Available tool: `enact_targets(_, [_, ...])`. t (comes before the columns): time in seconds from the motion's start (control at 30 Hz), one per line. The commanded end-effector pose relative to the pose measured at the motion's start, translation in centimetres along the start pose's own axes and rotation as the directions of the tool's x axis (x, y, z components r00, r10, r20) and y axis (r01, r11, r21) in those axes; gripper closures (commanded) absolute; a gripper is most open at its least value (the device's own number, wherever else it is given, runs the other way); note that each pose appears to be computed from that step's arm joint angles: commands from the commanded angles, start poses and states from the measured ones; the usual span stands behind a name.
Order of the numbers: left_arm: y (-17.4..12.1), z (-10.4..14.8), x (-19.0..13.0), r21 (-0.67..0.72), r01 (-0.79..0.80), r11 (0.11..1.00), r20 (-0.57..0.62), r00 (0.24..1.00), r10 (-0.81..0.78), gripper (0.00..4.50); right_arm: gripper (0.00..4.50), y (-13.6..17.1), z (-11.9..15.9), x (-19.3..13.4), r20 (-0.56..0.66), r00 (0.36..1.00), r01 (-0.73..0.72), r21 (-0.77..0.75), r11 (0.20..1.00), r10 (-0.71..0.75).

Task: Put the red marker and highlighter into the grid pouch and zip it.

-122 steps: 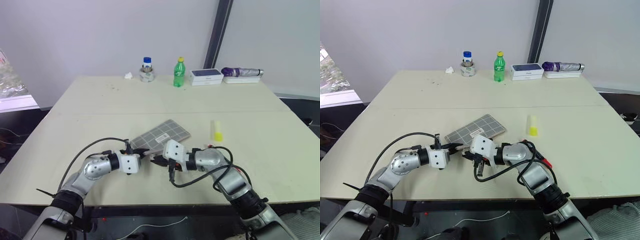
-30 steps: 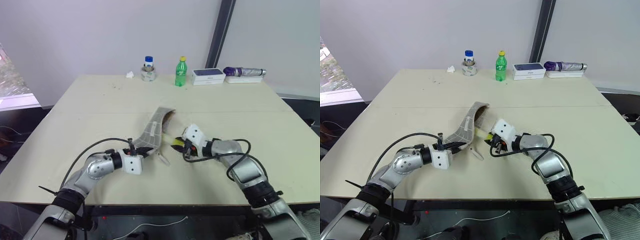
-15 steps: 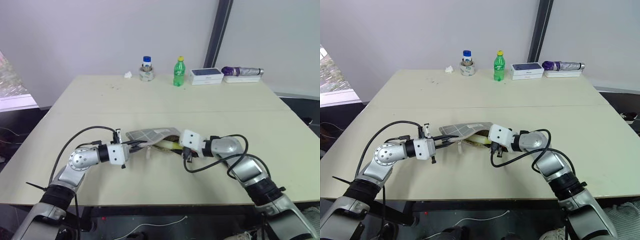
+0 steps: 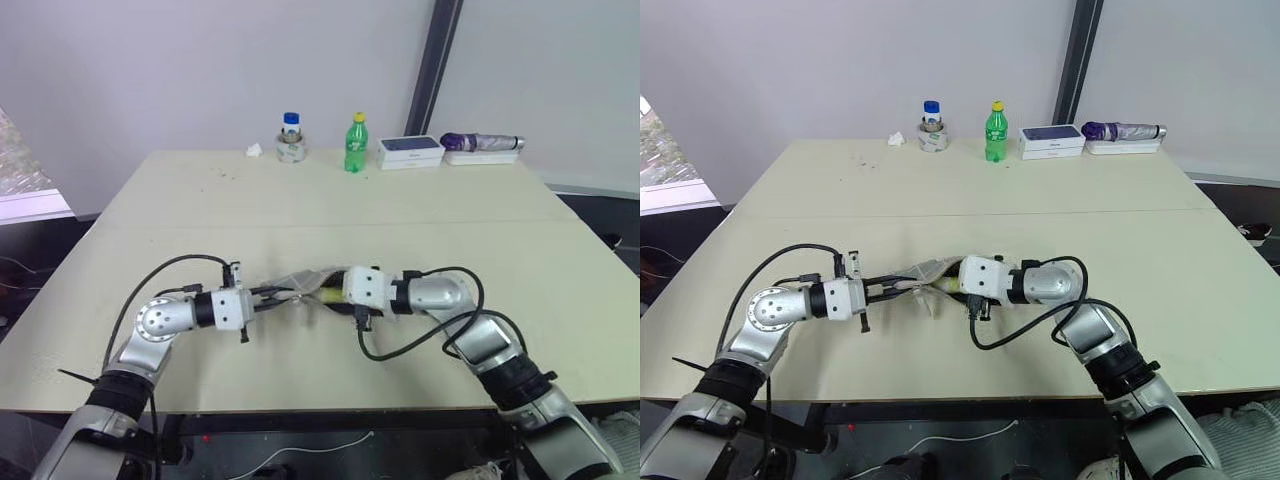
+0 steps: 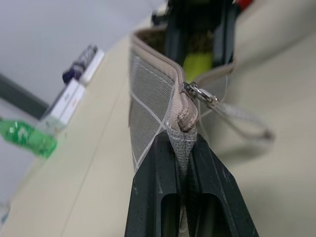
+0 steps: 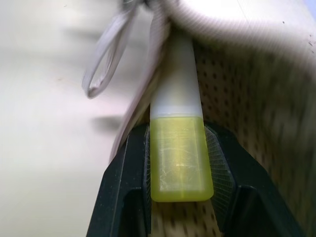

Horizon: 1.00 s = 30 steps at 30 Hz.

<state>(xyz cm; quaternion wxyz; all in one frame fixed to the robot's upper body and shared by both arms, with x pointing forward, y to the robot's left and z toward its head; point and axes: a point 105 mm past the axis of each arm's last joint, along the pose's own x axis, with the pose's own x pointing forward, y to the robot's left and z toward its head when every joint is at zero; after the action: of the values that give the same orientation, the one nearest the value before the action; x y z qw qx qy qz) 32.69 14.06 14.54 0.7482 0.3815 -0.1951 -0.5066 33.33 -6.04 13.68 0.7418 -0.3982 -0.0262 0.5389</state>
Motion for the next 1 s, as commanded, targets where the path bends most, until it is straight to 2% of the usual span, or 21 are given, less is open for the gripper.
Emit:
enact_targets(0.03, [2.6, 0.7, -1.4, 0.046, -0.103, 0.994, 0.016, 0.995, 0.102, 4.5, 3.56, 0.3, 1.3, 0.3, 0.049, 0.999, -0.021, -0.04, 0.999, 0.023])
enact_targets(0.07, [2.6, 0.6, -1.4, 0.05, -0.101, 0.994, 0.012, 0.995, 0.101, 4.5, 2.49, -0.1, 1.5, 0.2, 0.066, 0.998, -0.009, -0.023, 1.0, 0.011])
enact_targets(0.1, [2.6, 0.5, -1.5, 0.05, -0.105, 0.993, 0.007, 0.995, 0.104, 4.5, 2.11, -0.7, 1.8, 0.0, 0.08, 0.997, 0.024, -0.033, 0.999, -0.021])
enact_targets(0.23, [2.5, 0.3, -1.7, 0.051, -0.116, 0.992, -0.001, 0.993, 0.116, 4.5, 0.06, -1.3, 2.0, -0.4, 0.088, 0.995, 0.057, -0.06, 0.997, -0.051])
enact_targets(0.43, [2.0, 0.1, -1.8, 0.047, -0.127, 0.991, -0.013, 0.992, 0.128, 4.5, 0.02, -1.6, 2.3, -1.4, 0.104, 0.992, 0.078, -0.018, 0.997, -0.076])
enact_targets(0.53, [1.9, 0.0, -1.9, 0.037, -0.138, 0.99, -0.023, 0.99, 0.139, 4.5, 0.02, -2.7, 3.3, -3.3, 0.179, 0.971, 0.139, 0.133, 0.981, -0.162])
enact_targets(0.63, [1.8, -0.3, -2.2, 0.037, -0.141, 0.989, -0.046, 0.989, 0.142, 4.5, 0.02, -2.7, 2.2, -7.7, 0.166, 0.963, 0.148, 0.324, 0.934, -0.211])
enact_targets(0.73, [1.7, -0.3, -2.3, 0.039, -0.158, 0.987, -0.044, 0.986, 0.159, 4.5, 0.02, -2.3, -2.5, -11.5, -0.051, 0.94, 0.315, 0.503, 0.805, -0.337])
enact_targets(0.8, [1.6, -0.1, -2.1, 0.031, -0.173, 0.984, -0.037, 0.984, 0.175, 4.5, 0.02, -1.1, -5.7, -13.0, -0.224, 0.898, 0.438, 0.532, 0.724, -0.379])
enact_targets(0.83, [1.5, -0.1, -2.1, 0.029, -0.177, 0.984, -0.036, 0.983, 0.178, 4.5, 0.02, -0.7, -6.6, -13.4, -0.278, 0.879, 0.477, 0.522, 0.707, -0.388])
enact_targets(0.9, [1.1, -0.2, -1.8, 0.019, -0.178, 0.984, -0.035, 0.983, 0.179, 4.5, 0.02, 0.1, -8.2, -14.5, -0.355, 0.83, 0.556, 0.582, 0.594, -0.429])
enact_targets(1.0, [0.8, -0.3, -1.6, 0.015, -0.171, 0.985, -0.034, 0.985, 0.172, 4.5, 0.02, 0.8, -9.7, -15.7, -0.435, 0.775, 0.631, 0.567, 0.529, -0.459])
